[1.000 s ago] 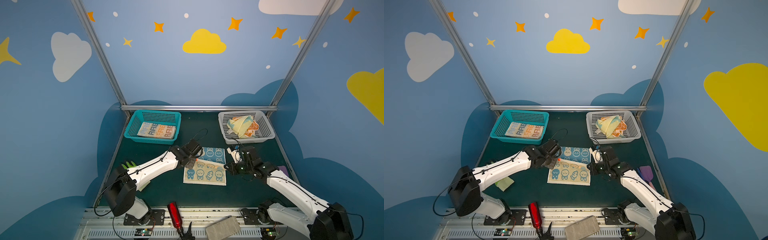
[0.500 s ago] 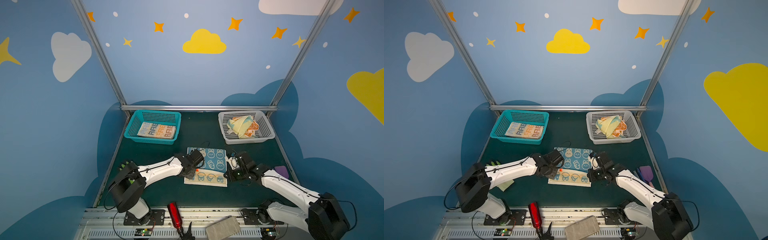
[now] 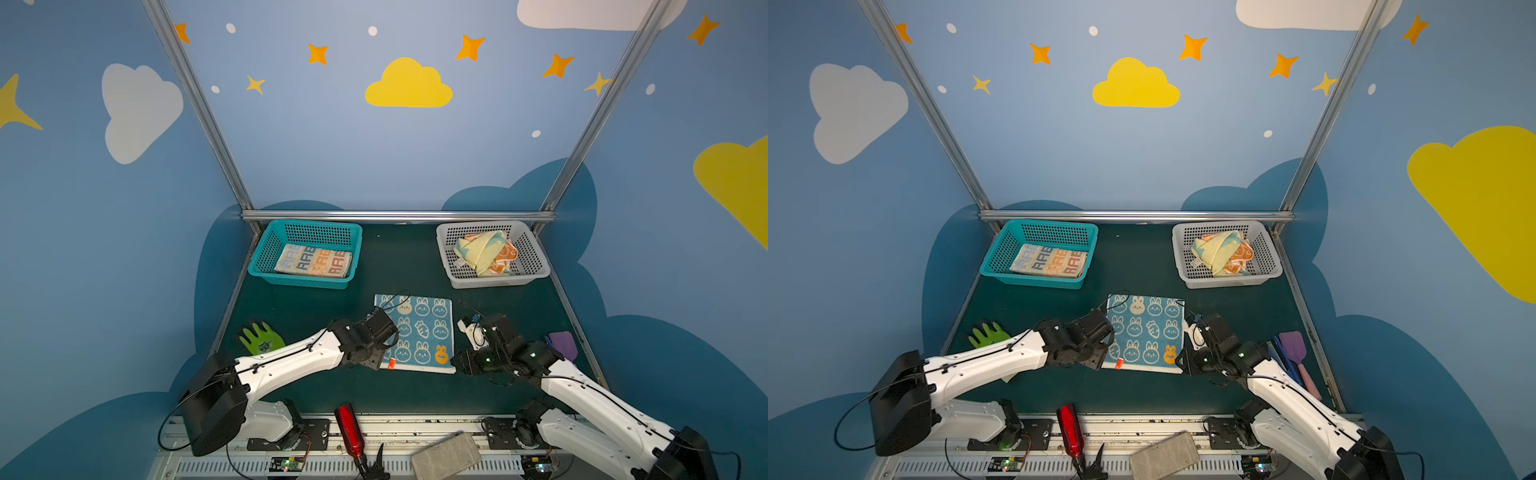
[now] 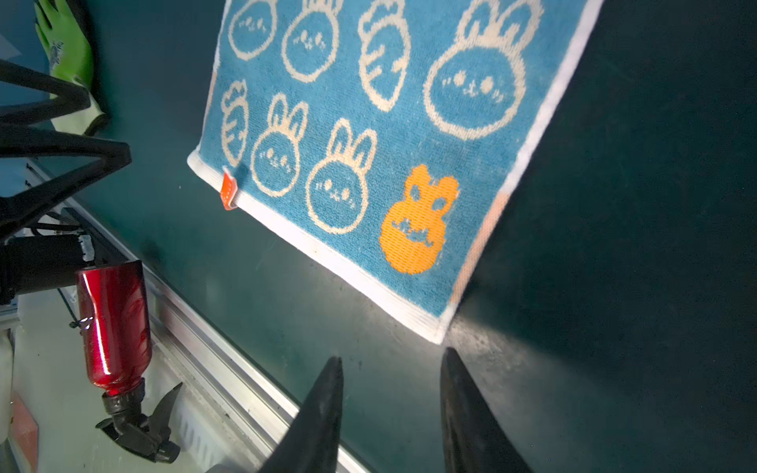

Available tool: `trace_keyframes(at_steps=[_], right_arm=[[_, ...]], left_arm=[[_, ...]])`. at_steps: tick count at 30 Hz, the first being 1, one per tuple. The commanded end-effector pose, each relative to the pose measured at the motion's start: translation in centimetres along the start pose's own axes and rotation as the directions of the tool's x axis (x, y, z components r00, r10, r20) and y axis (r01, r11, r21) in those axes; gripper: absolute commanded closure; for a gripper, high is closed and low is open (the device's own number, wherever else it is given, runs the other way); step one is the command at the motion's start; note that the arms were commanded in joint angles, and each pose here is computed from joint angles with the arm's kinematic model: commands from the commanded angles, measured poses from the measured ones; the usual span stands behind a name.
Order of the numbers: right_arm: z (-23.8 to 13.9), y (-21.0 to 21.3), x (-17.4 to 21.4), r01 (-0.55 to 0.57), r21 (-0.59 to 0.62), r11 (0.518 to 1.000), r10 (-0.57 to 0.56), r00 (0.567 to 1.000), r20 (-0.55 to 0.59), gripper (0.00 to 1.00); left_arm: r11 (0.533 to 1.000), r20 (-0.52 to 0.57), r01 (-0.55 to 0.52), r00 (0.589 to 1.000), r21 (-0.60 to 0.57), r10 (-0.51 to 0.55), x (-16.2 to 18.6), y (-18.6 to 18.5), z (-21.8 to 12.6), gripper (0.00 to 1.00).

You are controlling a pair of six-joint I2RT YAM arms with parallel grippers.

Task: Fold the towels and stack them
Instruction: 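Release the fold and move both grippers to the folded towel's sides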

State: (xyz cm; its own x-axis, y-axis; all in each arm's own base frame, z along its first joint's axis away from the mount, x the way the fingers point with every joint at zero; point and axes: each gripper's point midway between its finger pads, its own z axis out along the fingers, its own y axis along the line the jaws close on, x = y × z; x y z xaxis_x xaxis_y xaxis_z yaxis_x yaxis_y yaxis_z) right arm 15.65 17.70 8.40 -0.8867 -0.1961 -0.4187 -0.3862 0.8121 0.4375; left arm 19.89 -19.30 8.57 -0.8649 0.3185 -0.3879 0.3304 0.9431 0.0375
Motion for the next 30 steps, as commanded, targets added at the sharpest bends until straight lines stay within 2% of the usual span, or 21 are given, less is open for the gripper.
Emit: trace_keyframes(at_steps=[1, 6, 14, 17, 21, 30], right_arm=[[-0.4, 0.0, -1.8, 0.025, 0.006, 1.000, -0.026, 0.994, 0.108, 0.63], [-1.6, 0.0, -5.0, 0.057, 0.049, 0.997, -0.068, 0.963, 0.262, 0.57], [-2.0, -0.3, -8.3, 0.129, 0.160, 0.979, -0.169, 0.949, 0.266, 0.51], [-1.8, -0.6, -9.4, 0.135, 0.192, 0.972, -0.185, 0.945, 0.271, 0.43], [-1.3, -0.9, -10.4, 0.142, 0.223, 0.965, -0.199, 0.945, 0.260, 0.43], [-0.6, -1.5, -11.5, 0.156, 0.235, 0.959, -0.217, 0.941, 0.259, 0.44]], left_arm=[[0.999, 0.067, 0.043, 0.997, -0.032, -0.041, -1.0, 0.8, -0.6, 0.25], [0.996, 0.092, 0.065, 0.994, -0.056, -0.059, -2.7, 2.0, 0.1, 0.18], [0.995, 0.117, 0.099, 0.989, -0.021, -0.096, -9.1, 4.1, 2.3, 0.10], [0.995, 0.125, 0.100, 0.987, 0.014, -0.101, -11.7, 4.6, 3.9, 0.16], [0.992, 0.099, 0.119, 0.987, 0.052, -0.124, -14.2, 4.7, 6.4, 0.20], [0.992, 0.017, 0.119, 0.993, -0.048, -0.118, -16.2, 6.5, 13.0, 0.39]])
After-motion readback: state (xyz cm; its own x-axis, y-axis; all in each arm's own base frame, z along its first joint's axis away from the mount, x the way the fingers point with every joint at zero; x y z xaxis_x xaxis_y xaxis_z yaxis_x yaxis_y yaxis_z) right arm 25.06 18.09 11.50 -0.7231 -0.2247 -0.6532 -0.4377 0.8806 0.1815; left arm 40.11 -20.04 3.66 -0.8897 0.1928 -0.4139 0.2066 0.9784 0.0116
